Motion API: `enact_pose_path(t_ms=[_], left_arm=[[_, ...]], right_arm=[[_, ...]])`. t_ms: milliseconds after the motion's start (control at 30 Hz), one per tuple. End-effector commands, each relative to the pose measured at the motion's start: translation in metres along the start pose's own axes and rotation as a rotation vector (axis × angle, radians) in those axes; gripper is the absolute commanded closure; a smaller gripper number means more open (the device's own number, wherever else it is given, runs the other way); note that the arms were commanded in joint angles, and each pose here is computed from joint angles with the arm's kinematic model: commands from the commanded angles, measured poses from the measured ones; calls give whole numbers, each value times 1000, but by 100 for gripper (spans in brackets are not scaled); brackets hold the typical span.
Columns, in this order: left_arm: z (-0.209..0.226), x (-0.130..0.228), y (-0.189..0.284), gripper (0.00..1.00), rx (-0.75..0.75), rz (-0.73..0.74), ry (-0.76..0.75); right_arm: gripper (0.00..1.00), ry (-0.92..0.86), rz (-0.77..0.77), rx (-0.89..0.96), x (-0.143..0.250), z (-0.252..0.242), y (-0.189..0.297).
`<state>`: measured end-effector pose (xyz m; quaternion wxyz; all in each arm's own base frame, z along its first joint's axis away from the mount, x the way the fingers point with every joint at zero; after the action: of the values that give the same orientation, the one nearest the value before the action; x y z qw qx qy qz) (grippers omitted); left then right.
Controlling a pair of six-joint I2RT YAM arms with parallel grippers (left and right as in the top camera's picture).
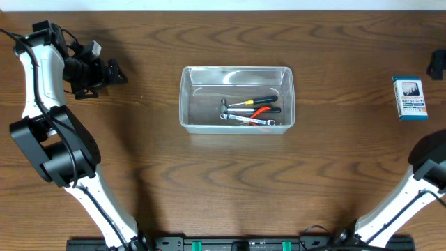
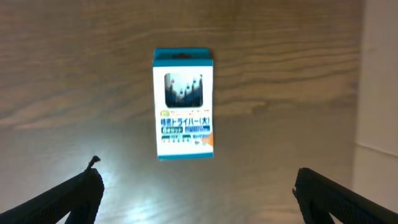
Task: Pack container
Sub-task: 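Raise the right gripper and swing it right toward the screwdriver set box, then position the right gripper above the blue-white screwdriver set box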
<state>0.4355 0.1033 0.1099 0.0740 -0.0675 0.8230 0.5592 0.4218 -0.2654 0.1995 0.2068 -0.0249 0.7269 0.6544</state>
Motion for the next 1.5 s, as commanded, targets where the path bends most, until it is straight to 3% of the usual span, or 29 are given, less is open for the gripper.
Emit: enact_pose_path(t_ms=[0,467,1467], left_arm=[[-4,-6,17,2,-21,-39,-19],[-4,-6,17,2,-21,-39,-19],[-4,-6,17,2,-21,-39,-19]], right_arm=[[1,-13,58,-1,3,6,-29],[1,-21,208,-26,20,25,-101],[1,-25,294,-32,42,11,-140]])
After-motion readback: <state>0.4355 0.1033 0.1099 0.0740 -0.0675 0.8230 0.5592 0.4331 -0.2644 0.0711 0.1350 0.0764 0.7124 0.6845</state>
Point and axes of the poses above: each gripper's point midway between its finger pads, its own y axis back along the fingers, its own z axis along the line the jaws close on, x = y × z, the point moved 2 cm from there along y, back along the fingers, and after that the axes turned 12 degrees about -y, right-handed, at the moved point
